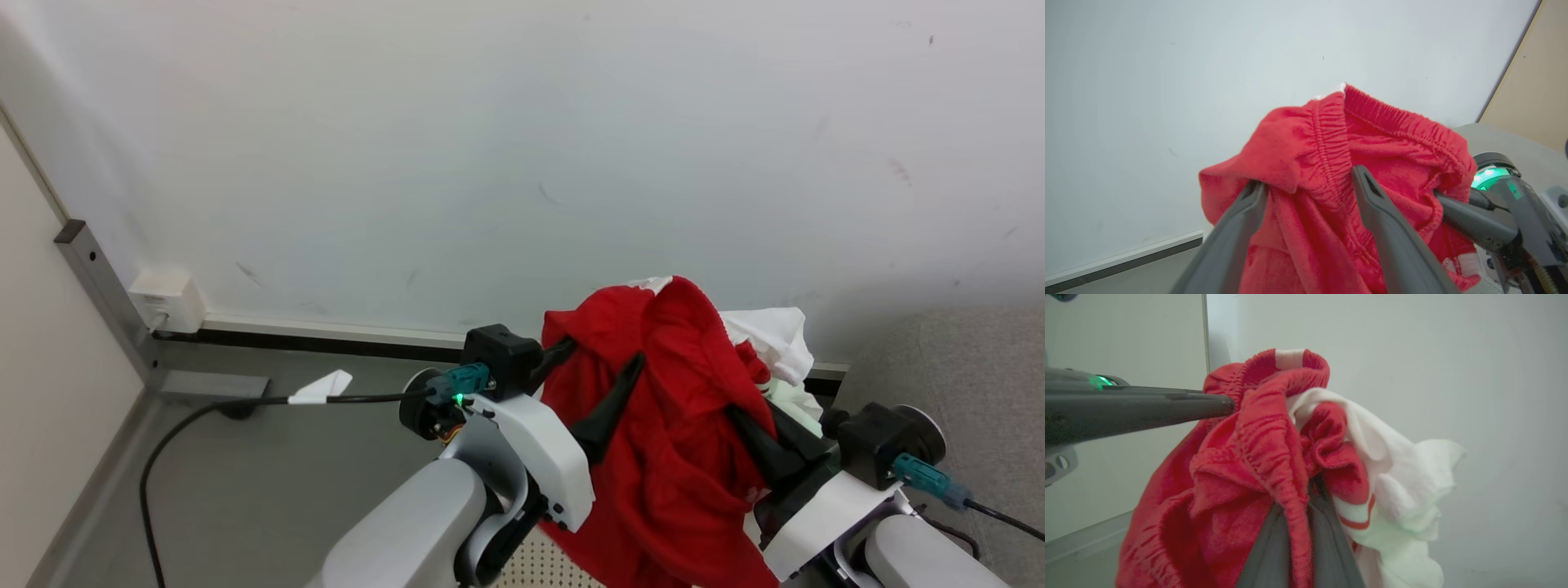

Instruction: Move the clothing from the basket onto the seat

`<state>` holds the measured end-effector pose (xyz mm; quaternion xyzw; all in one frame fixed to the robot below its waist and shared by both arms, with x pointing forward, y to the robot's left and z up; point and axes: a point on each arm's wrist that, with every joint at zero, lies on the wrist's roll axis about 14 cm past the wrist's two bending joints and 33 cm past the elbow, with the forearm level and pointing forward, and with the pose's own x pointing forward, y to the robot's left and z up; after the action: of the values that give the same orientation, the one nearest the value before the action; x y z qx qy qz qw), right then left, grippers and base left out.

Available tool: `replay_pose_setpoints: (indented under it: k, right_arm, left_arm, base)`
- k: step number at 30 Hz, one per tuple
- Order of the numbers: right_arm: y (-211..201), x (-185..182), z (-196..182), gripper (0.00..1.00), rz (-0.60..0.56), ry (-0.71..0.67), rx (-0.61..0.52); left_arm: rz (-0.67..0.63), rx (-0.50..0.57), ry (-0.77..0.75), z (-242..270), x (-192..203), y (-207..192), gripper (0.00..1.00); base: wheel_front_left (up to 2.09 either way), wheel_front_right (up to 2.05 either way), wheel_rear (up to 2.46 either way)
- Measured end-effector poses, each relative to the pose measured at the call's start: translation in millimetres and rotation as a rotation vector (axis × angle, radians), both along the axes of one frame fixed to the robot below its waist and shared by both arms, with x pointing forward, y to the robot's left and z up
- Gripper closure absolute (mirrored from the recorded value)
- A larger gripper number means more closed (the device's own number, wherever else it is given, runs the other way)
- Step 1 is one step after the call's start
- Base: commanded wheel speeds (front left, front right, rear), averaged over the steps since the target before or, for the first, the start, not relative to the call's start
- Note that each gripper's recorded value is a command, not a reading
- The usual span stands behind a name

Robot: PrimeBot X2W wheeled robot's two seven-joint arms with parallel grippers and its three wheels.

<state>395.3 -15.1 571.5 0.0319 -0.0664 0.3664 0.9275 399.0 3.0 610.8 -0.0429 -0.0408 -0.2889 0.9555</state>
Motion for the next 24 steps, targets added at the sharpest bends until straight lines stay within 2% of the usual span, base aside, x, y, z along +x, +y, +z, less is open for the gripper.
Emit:
replay_pose_setpoints:
  k: [11,24]
  right_arm:
    - [-52,2,16,1.0,-0.131,-0.06,0.02]
    - [-172,-7,42,1.0,-0.432,-0.154,0.003]
  left_arm:
    - [-0.037,-0.013,-0.023,5,-5,-14,0.0]
    - [-0.203,-0.015,-0.054,3,-11,-74,0.0]
  base:
    - [0.0,0.0,0.0]
    - [0.0,0.0,0.0]
